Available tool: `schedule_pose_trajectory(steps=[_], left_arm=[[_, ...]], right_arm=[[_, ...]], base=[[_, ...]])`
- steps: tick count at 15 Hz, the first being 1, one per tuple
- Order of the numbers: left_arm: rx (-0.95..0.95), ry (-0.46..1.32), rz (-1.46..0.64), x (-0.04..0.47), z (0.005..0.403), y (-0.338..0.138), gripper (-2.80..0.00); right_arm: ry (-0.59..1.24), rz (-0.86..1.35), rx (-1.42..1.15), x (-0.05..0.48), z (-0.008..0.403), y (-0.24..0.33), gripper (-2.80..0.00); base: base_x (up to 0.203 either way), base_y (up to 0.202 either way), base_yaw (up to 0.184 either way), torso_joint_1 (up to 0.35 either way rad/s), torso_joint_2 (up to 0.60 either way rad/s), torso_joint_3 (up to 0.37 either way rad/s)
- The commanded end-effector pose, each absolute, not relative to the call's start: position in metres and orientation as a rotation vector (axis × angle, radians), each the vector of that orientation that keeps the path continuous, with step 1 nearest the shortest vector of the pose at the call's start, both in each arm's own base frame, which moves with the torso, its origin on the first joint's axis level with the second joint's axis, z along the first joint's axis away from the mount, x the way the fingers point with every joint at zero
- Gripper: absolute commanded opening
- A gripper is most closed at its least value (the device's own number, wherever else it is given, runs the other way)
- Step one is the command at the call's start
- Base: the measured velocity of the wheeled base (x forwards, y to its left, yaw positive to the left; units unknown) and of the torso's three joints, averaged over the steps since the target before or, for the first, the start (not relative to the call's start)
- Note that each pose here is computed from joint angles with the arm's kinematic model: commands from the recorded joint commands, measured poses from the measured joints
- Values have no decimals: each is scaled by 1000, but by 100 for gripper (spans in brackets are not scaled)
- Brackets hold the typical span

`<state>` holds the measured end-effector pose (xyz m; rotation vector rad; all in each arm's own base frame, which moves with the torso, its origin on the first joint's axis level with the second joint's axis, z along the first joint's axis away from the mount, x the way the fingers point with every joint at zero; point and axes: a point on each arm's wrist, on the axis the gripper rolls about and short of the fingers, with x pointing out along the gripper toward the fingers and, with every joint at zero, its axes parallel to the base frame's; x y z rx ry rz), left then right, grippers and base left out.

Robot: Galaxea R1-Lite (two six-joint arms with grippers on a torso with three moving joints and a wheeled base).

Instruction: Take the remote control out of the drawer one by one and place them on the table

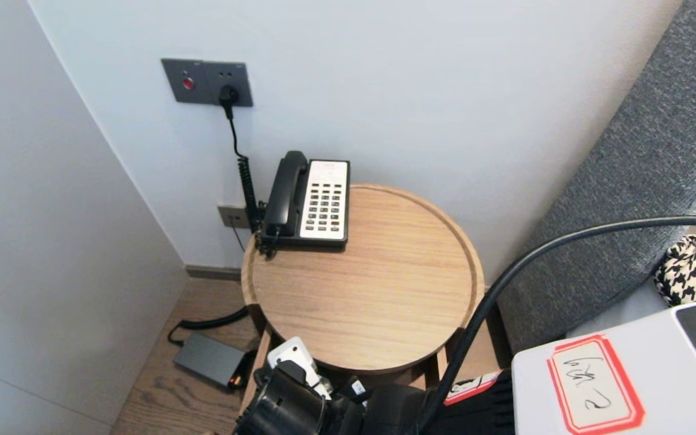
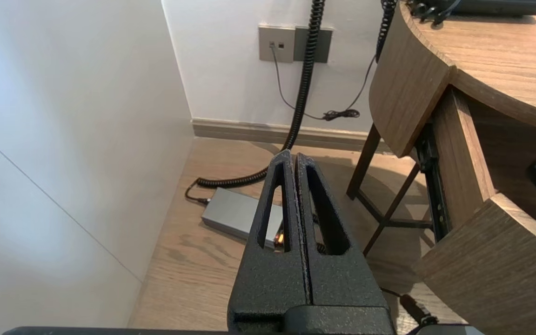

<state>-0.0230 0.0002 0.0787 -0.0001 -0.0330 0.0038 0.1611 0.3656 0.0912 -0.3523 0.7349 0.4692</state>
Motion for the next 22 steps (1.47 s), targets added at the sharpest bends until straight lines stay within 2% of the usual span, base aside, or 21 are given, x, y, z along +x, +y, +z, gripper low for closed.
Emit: schedule_pose_trajectory(steps=[1,11,22], left_arm=[[0,-25,5,-22,76,0,-280],[0,-25,3,-22,76,0,-280],[0,-25,5,-22,76,0,-280]], right_arm=[[715,474,-332,160,102,364,-280],[673,482,-298,154,123,360,-280],[703,488,-339,146,106,362,-280]], base=[[0,0,0,0,0,0],[0,0,0,0,0,0],[0,0,0,0,0,0]])
